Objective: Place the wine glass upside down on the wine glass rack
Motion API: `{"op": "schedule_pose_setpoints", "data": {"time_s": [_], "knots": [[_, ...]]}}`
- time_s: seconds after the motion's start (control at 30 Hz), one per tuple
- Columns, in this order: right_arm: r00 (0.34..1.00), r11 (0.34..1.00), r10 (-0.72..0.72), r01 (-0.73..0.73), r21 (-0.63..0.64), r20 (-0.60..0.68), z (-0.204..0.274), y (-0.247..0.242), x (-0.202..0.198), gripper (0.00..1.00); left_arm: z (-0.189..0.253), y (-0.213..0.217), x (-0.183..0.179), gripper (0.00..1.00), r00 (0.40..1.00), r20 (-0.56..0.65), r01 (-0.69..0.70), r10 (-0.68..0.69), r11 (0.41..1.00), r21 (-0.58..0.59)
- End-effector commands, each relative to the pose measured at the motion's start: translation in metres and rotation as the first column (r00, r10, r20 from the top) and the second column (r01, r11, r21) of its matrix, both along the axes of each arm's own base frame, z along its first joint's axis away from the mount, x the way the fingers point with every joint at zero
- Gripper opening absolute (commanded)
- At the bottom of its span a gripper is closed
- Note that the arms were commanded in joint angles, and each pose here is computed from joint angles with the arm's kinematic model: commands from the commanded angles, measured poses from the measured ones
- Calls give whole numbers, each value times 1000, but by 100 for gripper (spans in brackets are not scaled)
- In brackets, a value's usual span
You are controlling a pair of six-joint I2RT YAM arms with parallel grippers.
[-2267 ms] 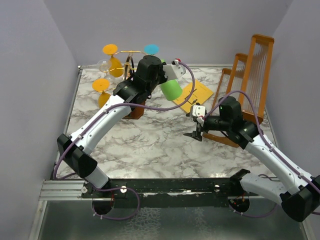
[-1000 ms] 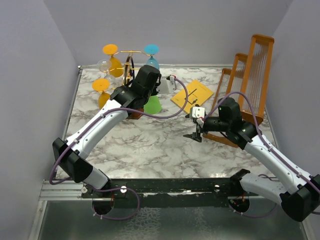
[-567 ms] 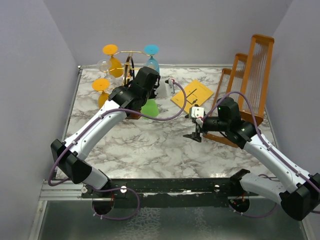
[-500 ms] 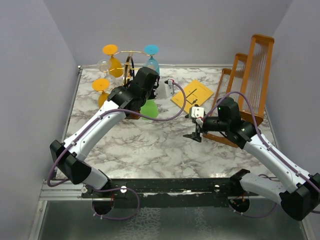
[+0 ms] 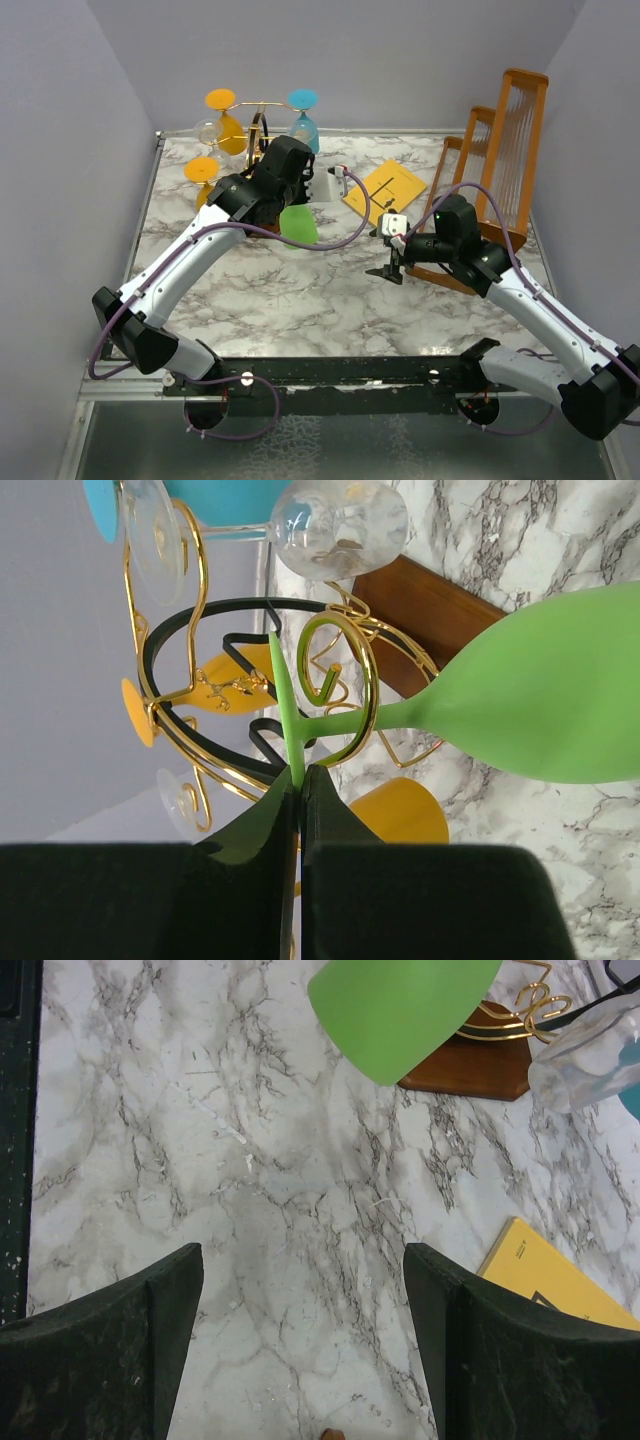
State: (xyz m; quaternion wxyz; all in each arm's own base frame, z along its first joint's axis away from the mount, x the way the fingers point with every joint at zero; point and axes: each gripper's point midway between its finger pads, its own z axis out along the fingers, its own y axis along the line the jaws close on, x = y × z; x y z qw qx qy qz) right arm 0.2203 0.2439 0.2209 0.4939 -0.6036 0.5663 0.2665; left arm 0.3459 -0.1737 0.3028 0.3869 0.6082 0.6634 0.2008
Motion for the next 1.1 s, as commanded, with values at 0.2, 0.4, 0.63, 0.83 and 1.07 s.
{"op": "schedule_pose_setpoints", "data": {"time_s": [0.2,0.4,0.63,0.83,1.07], "knots": [[1000,1000,-18,18,-5,19,-3,-2,5,80,21,-13,-3,0,998,19,57,-55,995,-81],[1000,1000,-20,21,-6,23,-3,-2,6,80,25,-23,-2,0,997,12,73,-73,990,-123],[1000,1000,-20,20,-9,20,-4,-2,6,81,23,-30,4,0,997,7,75,-74,989,-125],[999,1000,-23,23,-9,25,-4,-3,6,81,25,-33,14,0,999,25,33,-30,990,-139],[999,1000,-21,21,-7,25,-5,-3,5,81,22,-25,19,3,999,35,-3,6,995,-99]]}}
